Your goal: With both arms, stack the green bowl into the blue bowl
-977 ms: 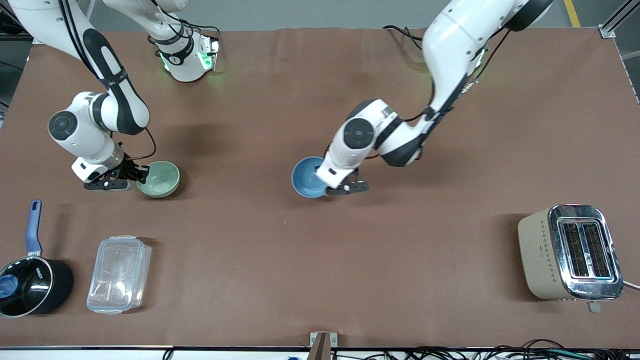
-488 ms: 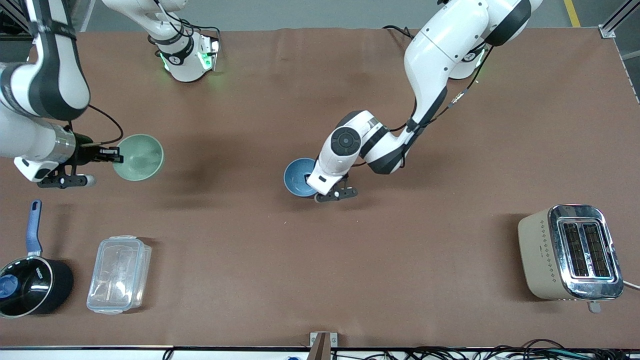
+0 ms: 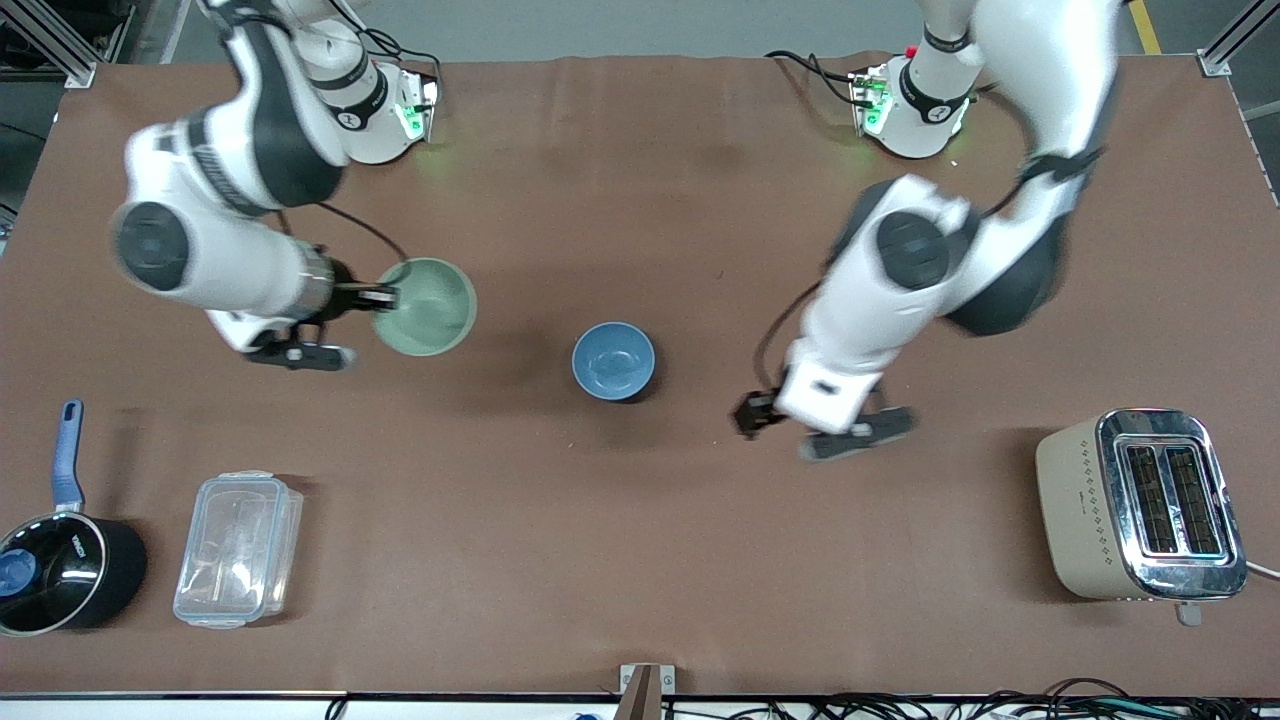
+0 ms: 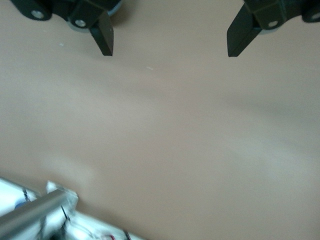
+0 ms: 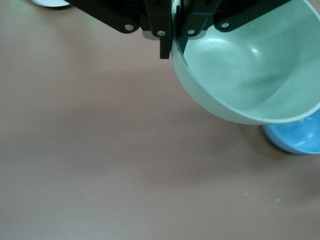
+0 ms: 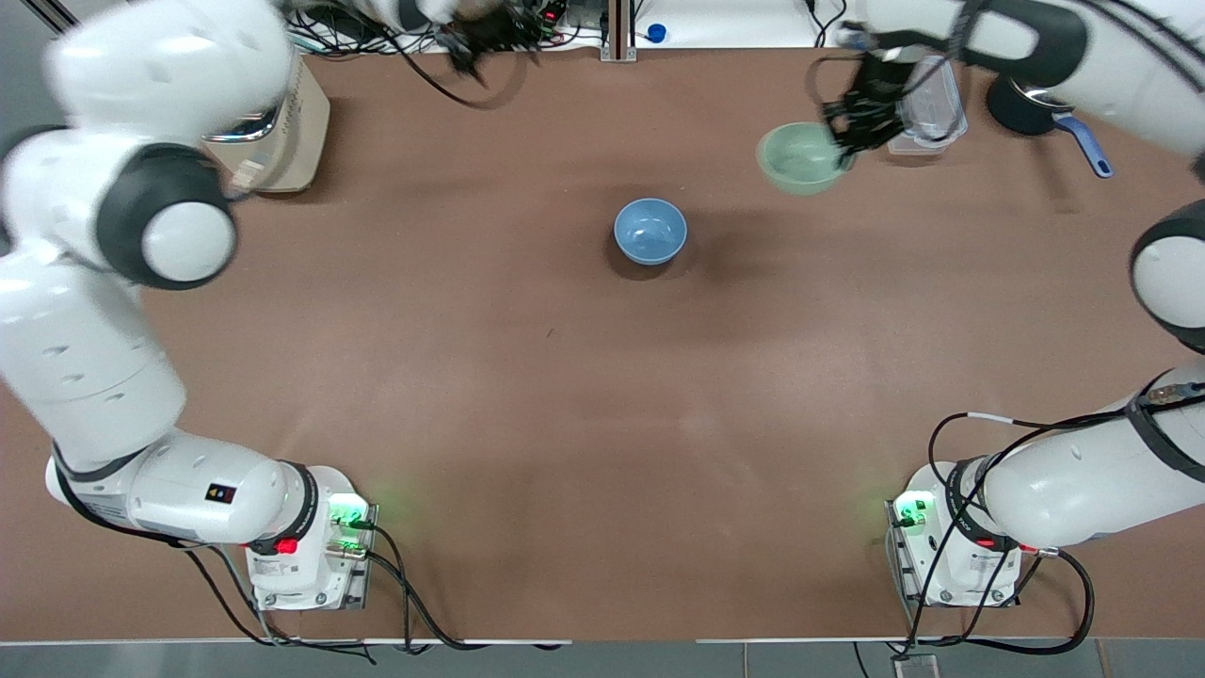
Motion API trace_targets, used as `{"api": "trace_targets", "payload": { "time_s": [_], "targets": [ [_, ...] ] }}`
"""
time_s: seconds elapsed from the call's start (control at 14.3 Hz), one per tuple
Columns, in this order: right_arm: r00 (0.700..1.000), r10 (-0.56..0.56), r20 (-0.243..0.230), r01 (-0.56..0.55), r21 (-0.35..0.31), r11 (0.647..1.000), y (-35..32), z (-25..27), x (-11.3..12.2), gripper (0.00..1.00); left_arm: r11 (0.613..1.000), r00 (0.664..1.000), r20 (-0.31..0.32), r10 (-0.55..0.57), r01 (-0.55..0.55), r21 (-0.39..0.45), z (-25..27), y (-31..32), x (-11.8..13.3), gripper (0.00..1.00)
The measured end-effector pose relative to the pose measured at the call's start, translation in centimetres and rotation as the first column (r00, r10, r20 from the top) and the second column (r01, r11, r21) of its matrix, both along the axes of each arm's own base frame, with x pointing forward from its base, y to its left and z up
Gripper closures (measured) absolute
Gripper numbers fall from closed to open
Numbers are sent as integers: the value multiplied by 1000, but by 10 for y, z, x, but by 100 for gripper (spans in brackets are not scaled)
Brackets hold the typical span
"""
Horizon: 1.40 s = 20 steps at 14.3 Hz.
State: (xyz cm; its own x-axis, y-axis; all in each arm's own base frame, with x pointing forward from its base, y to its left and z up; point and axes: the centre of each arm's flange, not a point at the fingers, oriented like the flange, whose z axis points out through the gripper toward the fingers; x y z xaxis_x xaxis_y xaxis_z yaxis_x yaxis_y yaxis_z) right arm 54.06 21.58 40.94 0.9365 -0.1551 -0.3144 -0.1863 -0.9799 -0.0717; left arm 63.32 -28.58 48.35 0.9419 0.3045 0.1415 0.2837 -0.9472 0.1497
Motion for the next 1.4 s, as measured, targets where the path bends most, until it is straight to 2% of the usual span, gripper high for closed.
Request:
{"api": "trace_targets", "payload": {
  "time_s": [0.14, 0.35, 0.63, 0.91, 1.12, 1.4],
  "targets": [
    [998, -68, 7, 68, 21, 997, 63, -23, -4, 95, 998, 1000, -10, -24, 25, 61, 44, 62, -3, 0],
    [988, -151, 36, 149, 45, 988, 138, -68, -17, 95, 989, 996, -47, -71, 76, 123, 83, 137, -11, 0],
    [982, -186, 45, 184, 54, 982, 183, -116, -31, 95, 972, 972, -116, -205, 216, 89, 116, 204, -34, 0],
    [984, -173, 49, 172, 29, 985, 182, -127, -31, 95, 962, 956, -172, -237, 256, 99, 142, 203, -70, 0],
    [985, -166, 56, 166, 10, 986, 182, -136, -31, 95, 952, 947, -188, -259, 283, 117, 149, 200, -97, 0],
    [982, -176, 66, 175, 17, 984, 183, -144, -28, 95, 951, 948, -191, -255, 282, 127, 153, 205, -122, 0]
  ]
}}
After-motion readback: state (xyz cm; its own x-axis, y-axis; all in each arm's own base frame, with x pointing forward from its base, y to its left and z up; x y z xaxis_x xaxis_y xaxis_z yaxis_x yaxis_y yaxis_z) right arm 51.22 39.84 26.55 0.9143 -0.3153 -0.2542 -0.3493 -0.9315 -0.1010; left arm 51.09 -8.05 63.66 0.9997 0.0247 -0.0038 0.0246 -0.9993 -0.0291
